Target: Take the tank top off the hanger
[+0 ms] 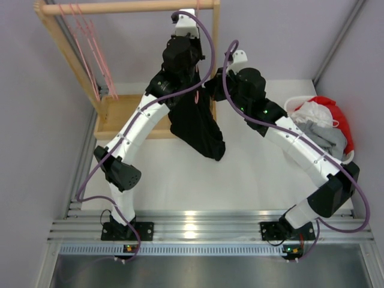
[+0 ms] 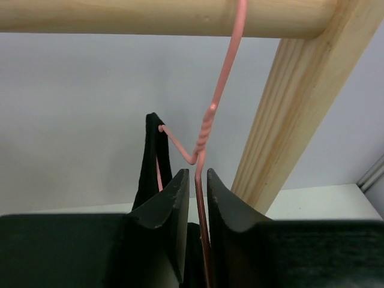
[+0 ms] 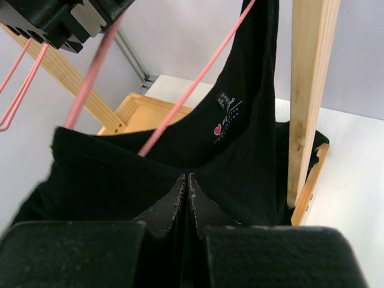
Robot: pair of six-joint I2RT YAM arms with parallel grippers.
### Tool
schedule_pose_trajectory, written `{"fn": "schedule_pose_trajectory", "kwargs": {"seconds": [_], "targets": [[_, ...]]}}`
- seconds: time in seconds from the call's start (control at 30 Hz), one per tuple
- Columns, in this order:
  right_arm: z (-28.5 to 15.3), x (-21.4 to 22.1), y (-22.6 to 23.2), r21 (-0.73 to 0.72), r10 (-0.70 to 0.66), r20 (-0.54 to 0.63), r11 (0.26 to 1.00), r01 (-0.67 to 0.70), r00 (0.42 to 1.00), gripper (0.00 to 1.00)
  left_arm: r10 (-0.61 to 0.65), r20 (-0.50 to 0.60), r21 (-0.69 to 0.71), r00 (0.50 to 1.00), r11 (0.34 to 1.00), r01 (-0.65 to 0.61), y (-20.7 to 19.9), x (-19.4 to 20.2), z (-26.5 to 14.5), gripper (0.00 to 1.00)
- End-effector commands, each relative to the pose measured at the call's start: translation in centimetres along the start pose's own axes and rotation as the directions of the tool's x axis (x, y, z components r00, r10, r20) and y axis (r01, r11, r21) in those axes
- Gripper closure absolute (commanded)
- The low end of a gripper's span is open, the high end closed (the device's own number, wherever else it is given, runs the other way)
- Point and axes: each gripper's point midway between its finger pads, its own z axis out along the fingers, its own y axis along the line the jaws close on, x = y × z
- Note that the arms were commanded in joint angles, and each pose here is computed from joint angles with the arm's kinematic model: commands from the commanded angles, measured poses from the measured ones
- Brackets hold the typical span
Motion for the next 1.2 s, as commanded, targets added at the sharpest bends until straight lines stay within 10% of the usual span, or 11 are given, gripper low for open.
{"fn": "schedule_pose_trajectory", "kwargs": {"seconds": [0.0, 0.1, 0.77, 0.9, 1.03, 1.17], "targets": [[-1.4, -3.8, 1.6, -0.026, -0.005, 0.120, 1.000, 0.008, 0.993, 1.00, -0.020, 0.126, -0.054, 0.992, 0.998, 0.027, 1.9, -5.1, -1.4, 0.78], [-2.0, -4.1, 1.5, -0.014, -0.006, 0.129, 1.000, 0.008, 0.992, 1.00, 0.009, 0.141, -0.074, 0.990, 0.997, 0.002, 2.4, -5.8, -1.6, 0.99], [-11.2, -7.5, -2.2, 0.154, -0.085, 0.266, 0.987, 0.044, 0.960, 0.84, 0.035, 0.298, -0.050, 0.954, 0.999, -0.022, 3.7, -13.6, -5.3, 1.00], [-11.7, -7.0, -2.5, 0.155, -0.087, 0.261, 0.987, 0.047, 0.961, 0.64, 0.010, 0.305, -0.030, 0.952, 1.000, -0.001, 4.5, -14.7, -7.6, 1.00], [-11.9, -6.7, -2.7, 0.158, -0.097, 0.252, 0.986, 0.058, 0.963, 0.15, -0.025, 0.325, -0.013, 0.945, 0.999, 0.031, 5.3, -15.5, -9.5, 1.00], [-12.2, -6.5, -2.2, 0.129, -0.100, 0.246, 0.989, 0.069, 0.964, 0.02, -0.073, 0.291, 0.002, 0.954, 0.997, 0.076, 6.2, -14.1, -11.6, 1.00]]}}
